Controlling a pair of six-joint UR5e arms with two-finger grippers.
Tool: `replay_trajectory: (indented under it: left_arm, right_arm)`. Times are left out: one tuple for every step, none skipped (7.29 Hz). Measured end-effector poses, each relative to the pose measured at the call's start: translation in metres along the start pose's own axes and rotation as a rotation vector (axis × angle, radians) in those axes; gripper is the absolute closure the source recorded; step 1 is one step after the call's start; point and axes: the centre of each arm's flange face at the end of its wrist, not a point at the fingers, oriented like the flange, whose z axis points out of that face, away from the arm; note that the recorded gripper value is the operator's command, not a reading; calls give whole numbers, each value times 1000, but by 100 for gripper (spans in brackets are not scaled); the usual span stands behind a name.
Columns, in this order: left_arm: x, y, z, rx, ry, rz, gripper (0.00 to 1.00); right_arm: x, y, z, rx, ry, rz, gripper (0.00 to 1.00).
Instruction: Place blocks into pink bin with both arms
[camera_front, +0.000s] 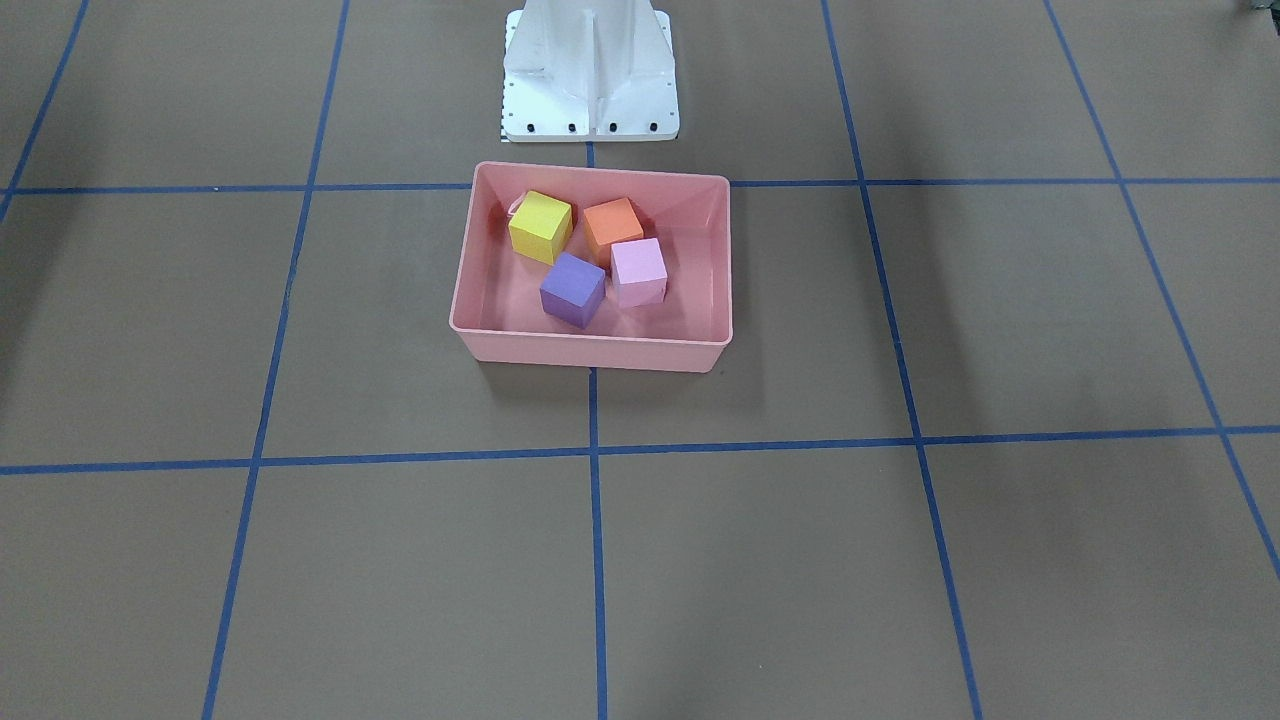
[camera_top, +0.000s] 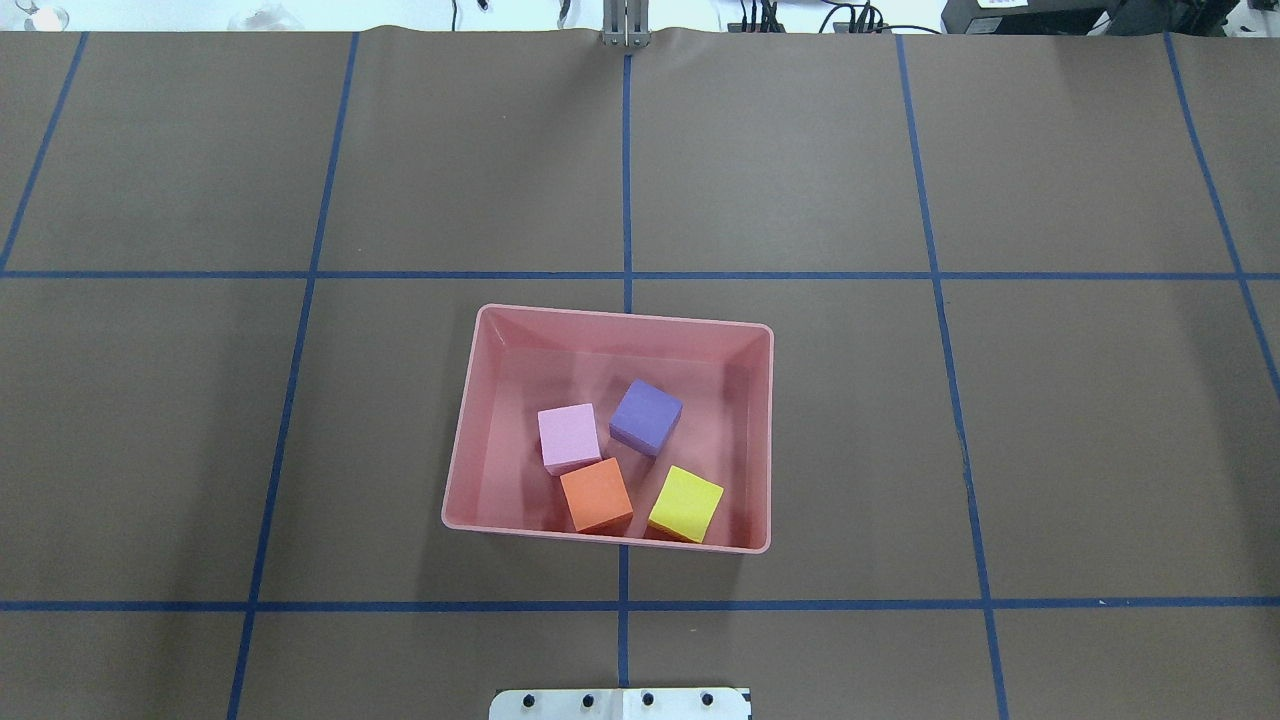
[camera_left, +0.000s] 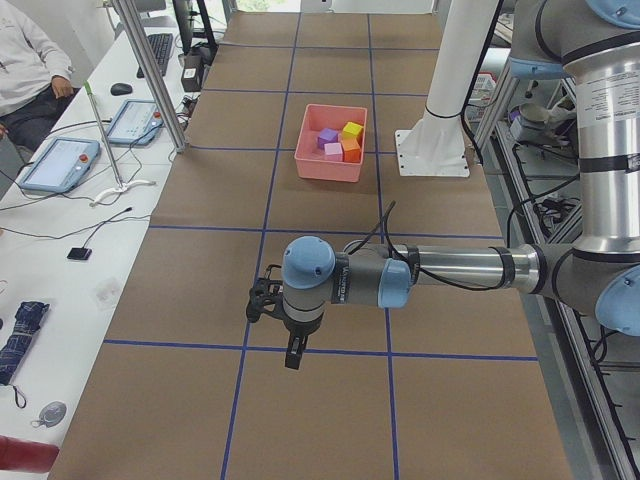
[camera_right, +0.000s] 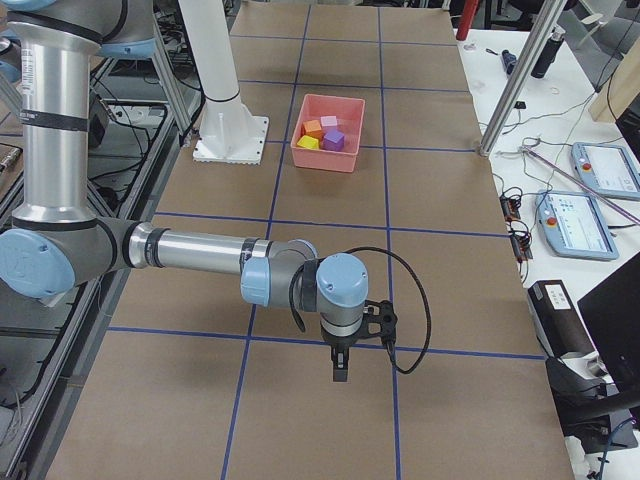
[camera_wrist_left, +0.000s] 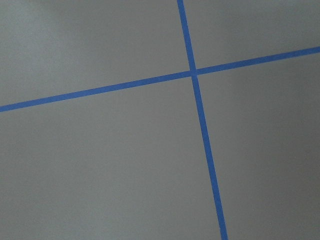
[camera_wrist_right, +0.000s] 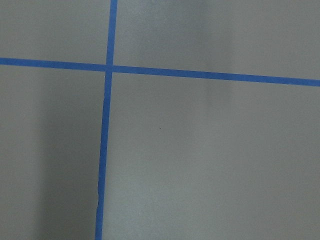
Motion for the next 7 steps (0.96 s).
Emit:
replay_trajectory:
  left_arm:
    - [0,0,0,0,0,0,0]
    - [0,-1,-1,1,0,1,0]
    - [1,-1,-1,2,0,2,0]
    - [1,-1,-1,2,0,2,0]
    - [0,0,-1,1,-1,1,0]
    - [0,0,-1,1,-1,0,0]
    - [0,0,-1,1,-3,0,0]
  right_arm:
    - [-1,0,-2,4,0,8,1]
    - [-2,-1,-3,5,0,12,1]
    - [-2,-1,-3,7,-1,13,1]
    - [-3,-2,-3,8,-2,12,0]
    - [-3,-2,-3,8,-3,12,0]
    - [-2,-1,-2,8,-3,13,1]
    - [-2,-1,-2,7,-3,14,1]
